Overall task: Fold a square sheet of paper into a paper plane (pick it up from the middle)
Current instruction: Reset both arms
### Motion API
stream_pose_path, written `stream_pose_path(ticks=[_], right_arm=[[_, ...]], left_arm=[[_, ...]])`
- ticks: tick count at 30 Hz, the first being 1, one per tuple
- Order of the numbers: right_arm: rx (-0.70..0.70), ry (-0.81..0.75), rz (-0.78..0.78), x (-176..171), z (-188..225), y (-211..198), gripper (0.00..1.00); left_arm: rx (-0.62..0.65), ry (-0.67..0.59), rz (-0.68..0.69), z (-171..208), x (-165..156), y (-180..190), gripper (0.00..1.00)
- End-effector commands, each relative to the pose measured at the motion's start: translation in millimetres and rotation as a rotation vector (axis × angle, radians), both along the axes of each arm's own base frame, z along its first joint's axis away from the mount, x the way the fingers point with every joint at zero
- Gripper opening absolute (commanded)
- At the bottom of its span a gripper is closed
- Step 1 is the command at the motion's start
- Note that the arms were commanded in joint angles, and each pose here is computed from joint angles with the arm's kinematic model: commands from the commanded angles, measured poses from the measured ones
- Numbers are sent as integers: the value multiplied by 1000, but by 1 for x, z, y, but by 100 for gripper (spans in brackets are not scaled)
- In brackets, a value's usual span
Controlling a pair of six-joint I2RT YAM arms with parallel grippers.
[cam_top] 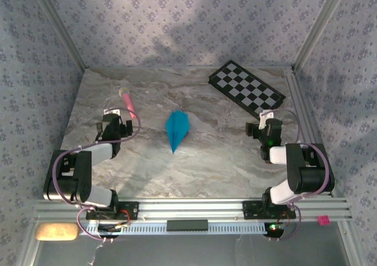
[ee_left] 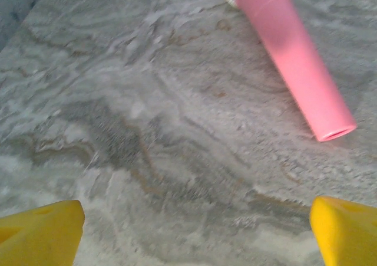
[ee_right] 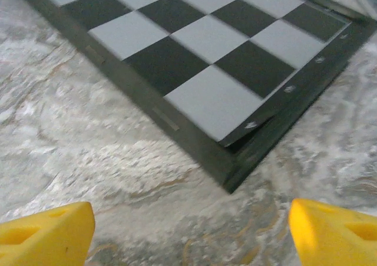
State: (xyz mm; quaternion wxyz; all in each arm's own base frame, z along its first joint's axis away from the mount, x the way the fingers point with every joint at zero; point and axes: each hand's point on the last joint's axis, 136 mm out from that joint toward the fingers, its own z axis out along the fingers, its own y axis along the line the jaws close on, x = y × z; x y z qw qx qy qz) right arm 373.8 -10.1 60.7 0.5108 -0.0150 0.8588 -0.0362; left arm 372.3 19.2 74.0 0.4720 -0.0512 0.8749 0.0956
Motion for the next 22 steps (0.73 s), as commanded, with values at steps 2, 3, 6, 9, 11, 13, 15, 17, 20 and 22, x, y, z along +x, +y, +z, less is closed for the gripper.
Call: stream_pose_path(ticks=[2,3,6,9,11,13,15,17,20,22], right_arm=[[29,-83,-63,16,21,-12,99],[21,-75,-69,16,21,-12,100],[-3,-92,-86,15,23,-12,100],[23,-80,-66,16,21,-12,100],[20,-79,-65,16,21,-12,100],[17,-80,-66,16,22,-12,100],[17,-79,-63,16,21,-11,100],[20,-77,-63,16,21,-11,100],[20,-78,-64,16,22,-11,100],[20,-77,-64,16,21,-11,100]], left_arm=[[-38,-216,-94,26,21,-8,98],[-55,-216,-112,18,21,-8,98],[-62,-190,-92,15,23,-4,98],[-100,-196,-76,15,24,3,100],[-97,-196,-77,15,24,3,100],[-90,-198,-78,15,24,2,100],[-90,-201,-79,16,24,2,100],[-91,-198,-80,15,24,2,100],[-90,-198,-79,15,24,2,100],[-91,-197,-81,15,24,1,100]])
